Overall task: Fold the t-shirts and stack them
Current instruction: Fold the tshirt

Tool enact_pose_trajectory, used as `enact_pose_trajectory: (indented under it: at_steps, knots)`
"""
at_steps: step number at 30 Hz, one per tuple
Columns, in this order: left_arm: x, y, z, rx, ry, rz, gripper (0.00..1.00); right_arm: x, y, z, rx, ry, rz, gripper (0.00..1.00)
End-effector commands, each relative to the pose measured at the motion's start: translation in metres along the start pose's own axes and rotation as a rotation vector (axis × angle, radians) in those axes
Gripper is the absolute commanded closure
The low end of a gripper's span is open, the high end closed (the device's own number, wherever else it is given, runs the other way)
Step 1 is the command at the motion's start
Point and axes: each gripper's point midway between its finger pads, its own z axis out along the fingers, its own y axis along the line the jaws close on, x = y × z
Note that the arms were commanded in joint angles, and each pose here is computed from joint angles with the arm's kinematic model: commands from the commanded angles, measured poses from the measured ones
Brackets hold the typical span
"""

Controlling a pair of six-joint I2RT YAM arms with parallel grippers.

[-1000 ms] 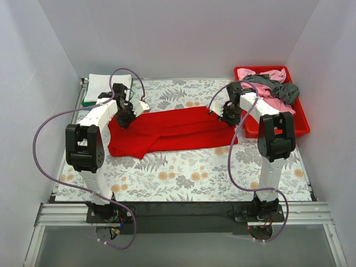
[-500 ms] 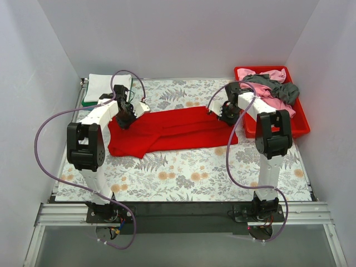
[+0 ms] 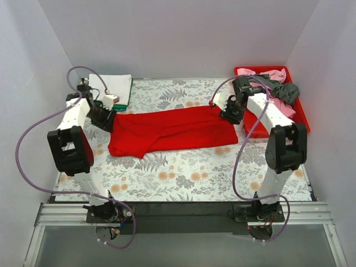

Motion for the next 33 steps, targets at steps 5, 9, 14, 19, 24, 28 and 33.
enact_pose_trajectory:
  at_steps: [5,9,14,19,24,28,33]
  knots:
    - [0.042,-0.060,-0.023,0.200,-0.081,-0.292,0.54,0.019,0.083,-0.007,-0.176,-0.019,0.079,0.56]
    - [0.062,-0.076,-0.008,0.217,-0.065,-0.324,0.54,0.022,0.092,0.003,-0.191,-0.026,0.095,0.56]
    - [0.070,-0.079,0.005,0.223,-0.063,-0.327,0.54,0.026,0.093,0.019,-0.191,-0.013,0.092,0.53]
    - [0.076,-0.076,0.015,0.214,-0.050,-0.330,0.55,0.033,0.095,0.032,-0.180,0.005,0.078,0.51]
    - [0.081,-0.070,0.022,0.202,-0.028,-0.327,0.58,0.035,0.091,0.035,-0.162,0.013,0.069,0.51]
    - [0.085,-0.065,0.026,0.179,-0.013,-0.322,0.61,0.037,0.087,0.036,-0.149,0.023,0.061,0.52]
    - [0.088,-0.062,0.030,0.168,-0.002,-0.328,0.61,0.044,0.085,0.045,-0.142,0.055,0.036,0.54]
